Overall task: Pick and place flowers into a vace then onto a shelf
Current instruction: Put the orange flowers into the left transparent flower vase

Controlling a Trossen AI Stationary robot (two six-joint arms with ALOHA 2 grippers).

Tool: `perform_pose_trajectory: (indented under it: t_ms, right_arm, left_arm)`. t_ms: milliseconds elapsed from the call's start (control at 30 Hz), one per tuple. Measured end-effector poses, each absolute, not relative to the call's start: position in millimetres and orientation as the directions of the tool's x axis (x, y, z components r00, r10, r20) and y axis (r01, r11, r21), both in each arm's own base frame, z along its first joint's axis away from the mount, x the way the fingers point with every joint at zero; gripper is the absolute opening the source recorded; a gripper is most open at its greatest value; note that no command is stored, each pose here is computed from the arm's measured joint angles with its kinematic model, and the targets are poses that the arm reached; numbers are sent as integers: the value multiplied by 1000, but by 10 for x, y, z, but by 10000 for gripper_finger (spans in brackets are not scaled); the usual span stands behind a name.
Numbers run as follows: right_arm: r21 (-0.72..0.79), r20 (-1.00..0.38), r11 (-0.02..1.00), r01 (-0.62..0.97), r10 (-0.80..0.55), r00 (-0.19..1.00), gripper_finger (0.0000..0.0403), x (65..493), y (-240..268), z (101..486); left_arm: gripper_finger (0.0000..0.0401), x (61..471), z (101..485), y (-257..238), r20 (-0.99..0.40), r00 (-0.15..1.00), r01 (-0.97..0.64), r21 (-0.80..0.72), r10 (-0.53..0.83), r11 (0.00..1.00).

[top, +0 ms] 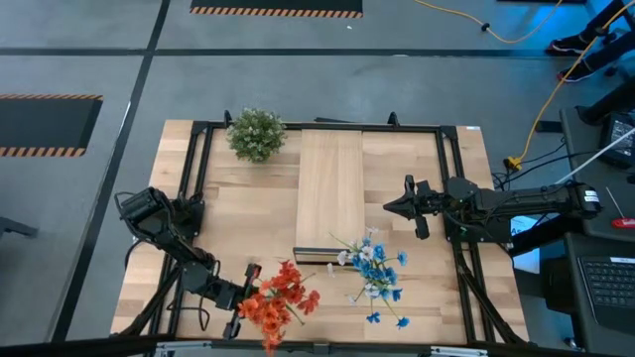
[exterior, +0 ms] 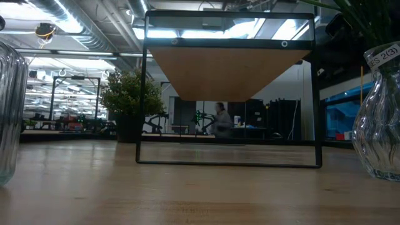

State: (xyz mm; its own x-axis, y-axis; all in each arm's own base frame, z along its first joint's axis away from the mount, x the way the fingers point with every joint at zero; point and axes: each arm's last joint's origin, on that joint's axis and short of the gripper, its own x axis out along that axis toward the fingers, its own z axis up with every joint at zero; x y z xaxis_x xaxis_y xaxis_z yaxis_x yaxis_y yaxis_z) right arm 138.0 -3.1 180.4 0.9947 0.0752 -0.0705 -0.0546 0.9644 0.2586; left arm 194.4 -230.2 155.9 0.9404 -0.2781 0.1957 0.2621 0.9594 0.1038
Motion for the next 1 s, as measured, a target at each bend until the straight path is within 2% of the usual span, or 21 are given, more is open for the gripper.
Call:
perform_pose_trajectory:
  t_ms: [400,833,1000]
  right_arm:
    - [259,-71,964,-54,75,995,0,1380,-31,1804]
    - [259,-71,964,-54,75,995,1,1380,-32,1804]
    - [259,-71,964,-54,75,995,0,1380,-31,1804]
  left_arm:
    - [94,1949,1555,-2283,184,961,199,60,-207,978]
    - [183,1865,1550,-2324,163,979,121,40,-125,992]
    - [201,1787,1547,-2378,157,978,130,48,-136,990]
